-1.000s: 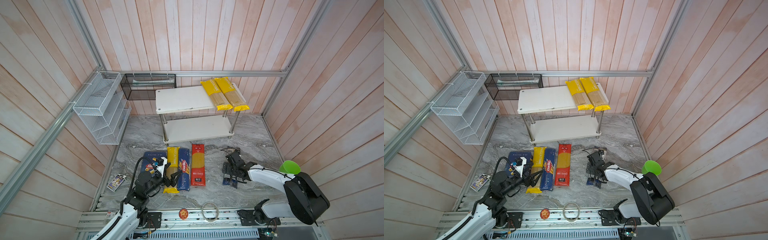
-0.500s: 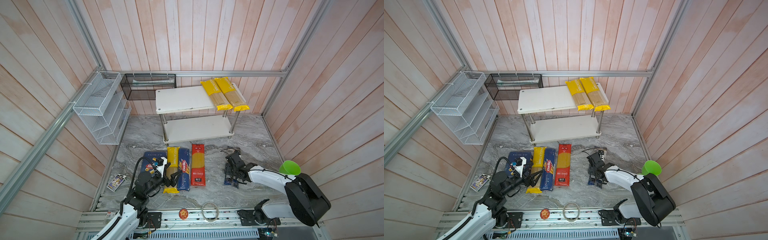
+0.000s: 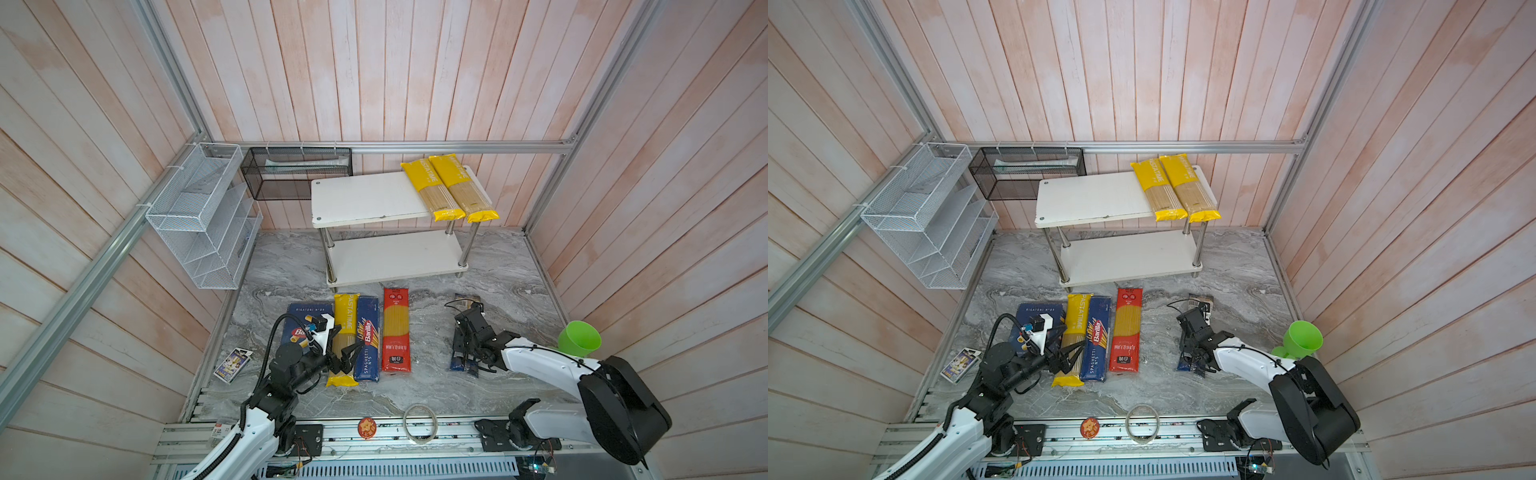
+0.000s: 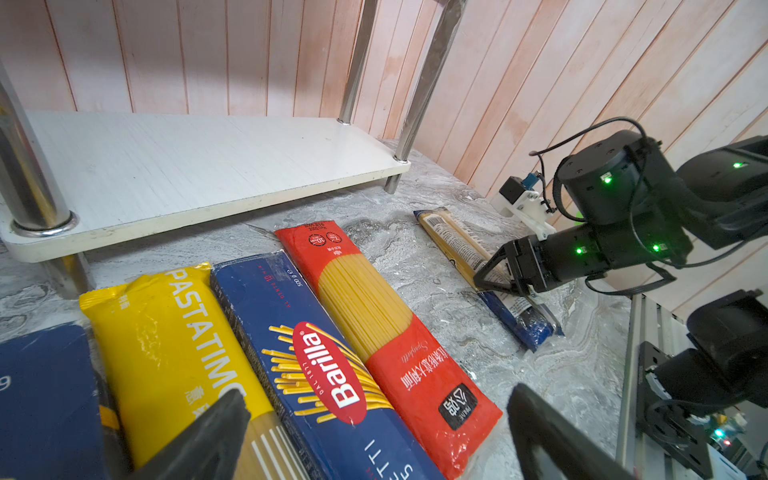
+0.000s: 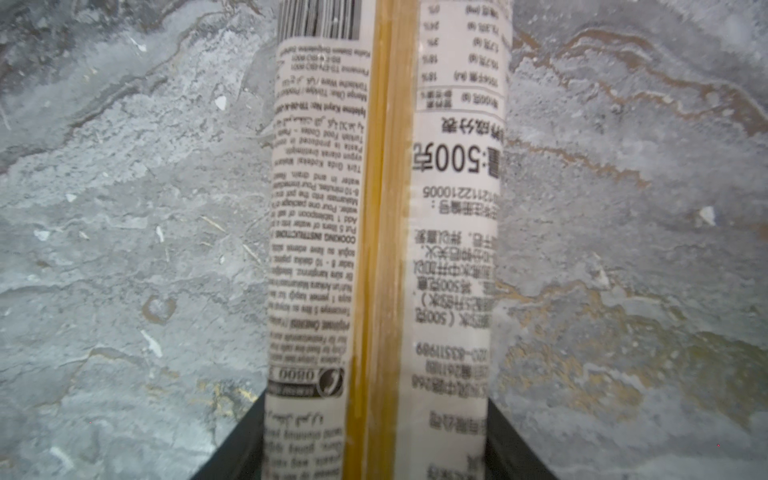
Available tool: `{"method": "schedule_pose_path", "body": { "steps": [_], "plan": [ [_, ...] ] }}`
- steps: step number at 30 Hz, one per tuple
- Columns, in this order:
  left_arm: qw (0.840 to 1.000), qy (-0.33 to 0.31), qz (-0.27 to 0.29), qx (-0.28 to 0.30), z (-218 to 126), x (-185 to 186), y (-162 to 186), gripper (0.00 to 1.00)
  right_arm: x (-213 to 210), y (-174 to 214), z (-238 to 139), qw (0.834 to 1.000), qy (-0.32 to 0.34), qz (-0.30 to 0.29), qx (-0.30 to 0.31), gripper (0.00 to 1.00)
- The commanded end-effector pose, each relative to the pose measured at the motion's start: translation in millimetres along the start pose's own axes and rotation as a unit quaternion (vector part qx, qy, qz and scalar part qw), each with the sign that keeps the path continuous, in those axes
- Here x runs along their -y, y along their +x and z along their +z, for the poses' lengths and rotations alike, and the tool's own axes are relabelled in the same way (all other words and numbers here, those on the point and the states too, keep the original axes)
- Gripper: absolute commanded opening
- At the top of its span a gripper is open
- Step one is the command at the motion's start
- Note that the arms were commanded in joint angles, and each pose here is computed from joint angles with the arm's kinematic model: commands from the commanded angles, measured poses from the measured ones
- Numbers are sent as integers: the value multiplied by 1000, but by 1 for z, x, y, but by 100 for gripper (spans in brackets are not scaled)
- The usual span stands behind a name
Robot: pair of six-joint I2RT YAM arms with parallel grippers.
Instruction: Place and organize the pasta boxes and bags onto the shelf
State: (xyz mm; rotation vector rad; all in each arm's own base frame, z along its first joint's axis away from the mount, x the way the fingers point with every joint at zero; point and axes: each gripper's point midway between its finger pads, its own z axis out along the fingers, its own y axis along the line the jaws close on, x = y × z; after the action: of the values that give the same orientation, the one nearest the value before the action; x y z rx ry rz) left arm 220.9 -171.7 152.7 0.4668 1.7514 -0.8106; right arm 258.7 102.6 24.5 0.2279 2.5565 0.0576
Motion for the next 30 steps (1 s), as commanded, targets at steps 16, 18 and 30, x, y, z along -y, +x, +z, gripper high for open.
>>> {"method": "schedule_pose_path", "body": {
  "steps": [16, 18, 30],
  "plan": [
    [1000, 5, 9, 8, 0, 3, -8, 100, 6, -5, -16, 999, -25, 22, 18, 41],
    [1000, 4, 9, 8, 0, 3, -8, 100, 6, -8, -18, 999, -30, 23, 22, 39],
    [1000, 3, 9, 8, 0, 3, -8, 100, -4, -28, -42, 994, -77, 20, 72, 24]
  ]
}}
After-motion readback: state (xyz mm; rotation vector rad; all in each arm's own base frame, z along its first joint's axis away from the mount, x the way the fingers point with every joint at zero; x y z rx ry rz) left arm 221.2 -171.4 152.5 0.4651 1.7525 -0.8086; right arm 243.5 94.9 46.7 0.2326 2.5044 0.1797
